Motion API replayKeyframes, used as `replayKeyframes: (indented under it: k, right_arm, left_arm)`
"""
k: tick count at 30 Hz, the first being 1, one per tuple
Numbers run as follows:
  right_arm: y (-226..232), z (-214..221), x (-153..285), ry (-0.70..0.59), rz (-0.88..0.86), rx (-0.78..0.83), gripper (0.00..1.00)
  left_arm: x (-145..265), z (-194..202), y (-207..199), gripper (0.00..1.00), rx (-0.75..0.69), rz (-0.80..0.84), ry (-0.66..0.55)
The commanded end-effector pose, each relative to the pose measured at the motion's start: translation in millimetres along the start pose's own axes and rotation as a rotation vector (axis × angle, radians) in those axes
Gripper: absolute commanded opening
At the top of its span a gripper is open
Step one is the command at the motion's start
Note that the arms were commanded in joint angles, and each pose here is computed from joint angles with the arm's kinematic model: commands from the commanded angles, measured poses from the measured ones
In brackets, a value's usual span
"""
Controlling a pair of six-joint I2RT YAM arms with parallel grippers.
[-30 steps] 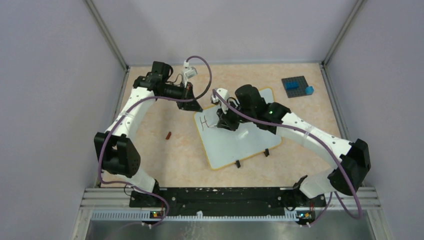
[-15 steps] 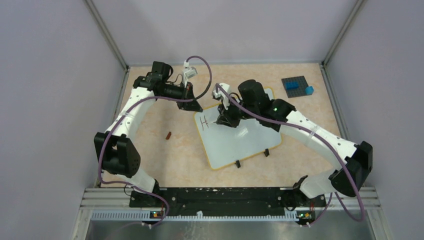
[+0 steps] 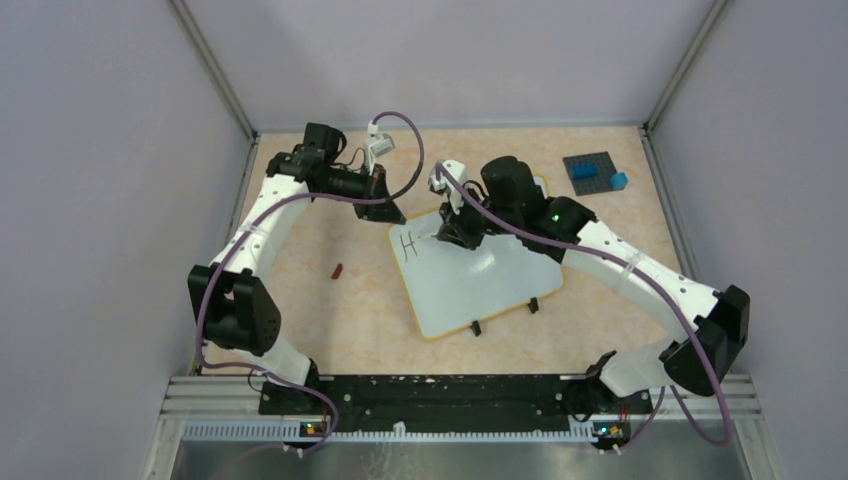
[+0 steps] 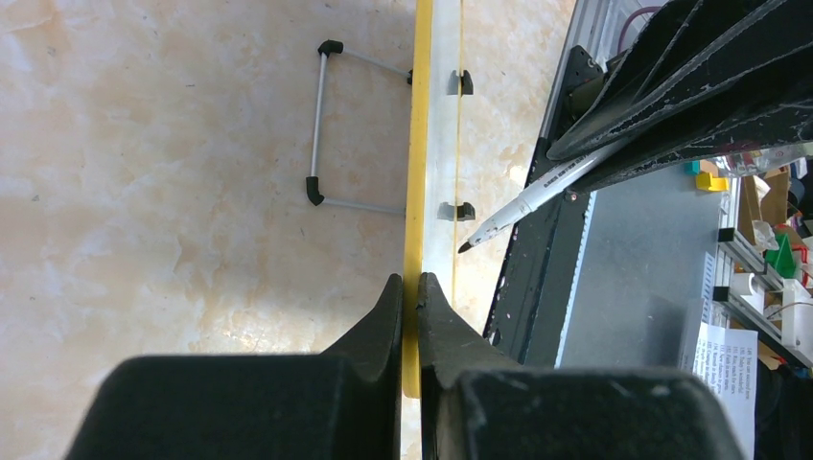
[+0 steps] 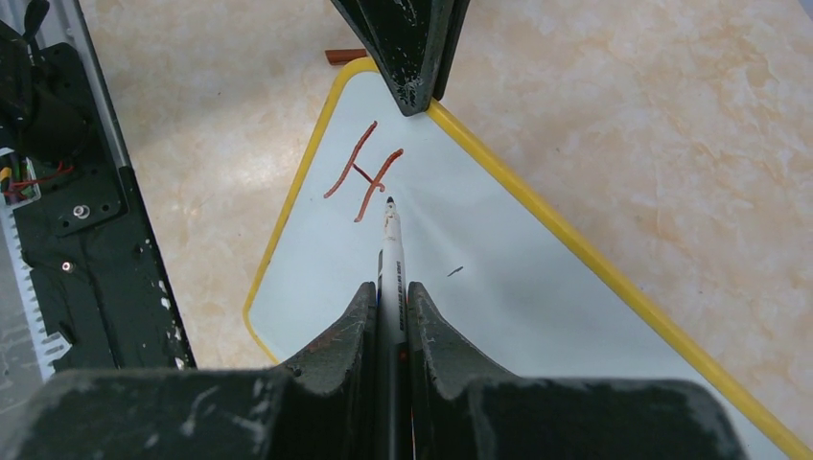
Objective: Write a sentence on the whiteboard
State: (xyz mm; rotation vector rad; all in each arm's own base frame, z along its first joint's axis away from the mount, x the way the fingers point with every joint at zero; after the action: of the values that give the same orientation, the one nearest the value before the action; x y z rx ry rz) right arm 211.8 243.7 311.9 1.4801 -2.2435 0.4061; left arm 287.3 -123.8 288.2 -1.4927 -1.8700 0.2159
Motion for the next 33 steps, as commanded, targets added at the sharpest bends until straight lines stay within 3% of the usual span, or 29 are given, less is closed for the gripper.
replayKeyframes:
  k: [1,33]
  right_arm:
    - [-4,-7,1,-0.025,0.021,0.013,0.0]
    - [-11,-4,-11,-0.008,0.063,-0.008,0.0]
  left_arm:
    - [-4,7,-10,0.0,0.012,0.018,0.026]
    - [-5,8,-10,0.0,0.016,0.025,0.026]
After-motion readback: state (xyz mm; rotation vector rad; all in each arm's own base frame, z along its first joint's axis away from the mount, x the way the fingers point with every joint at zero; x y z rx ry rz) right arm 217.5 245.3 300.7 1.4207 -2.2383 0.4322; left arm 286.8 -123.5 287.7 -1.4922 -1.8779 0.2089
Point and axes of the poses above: each gripper's point midway between its finger pads, its own x axis back along the fingers, its own y axis along the line the jaws close on, z = x × y, the point moved 10 cm from there along x, back along the fingers
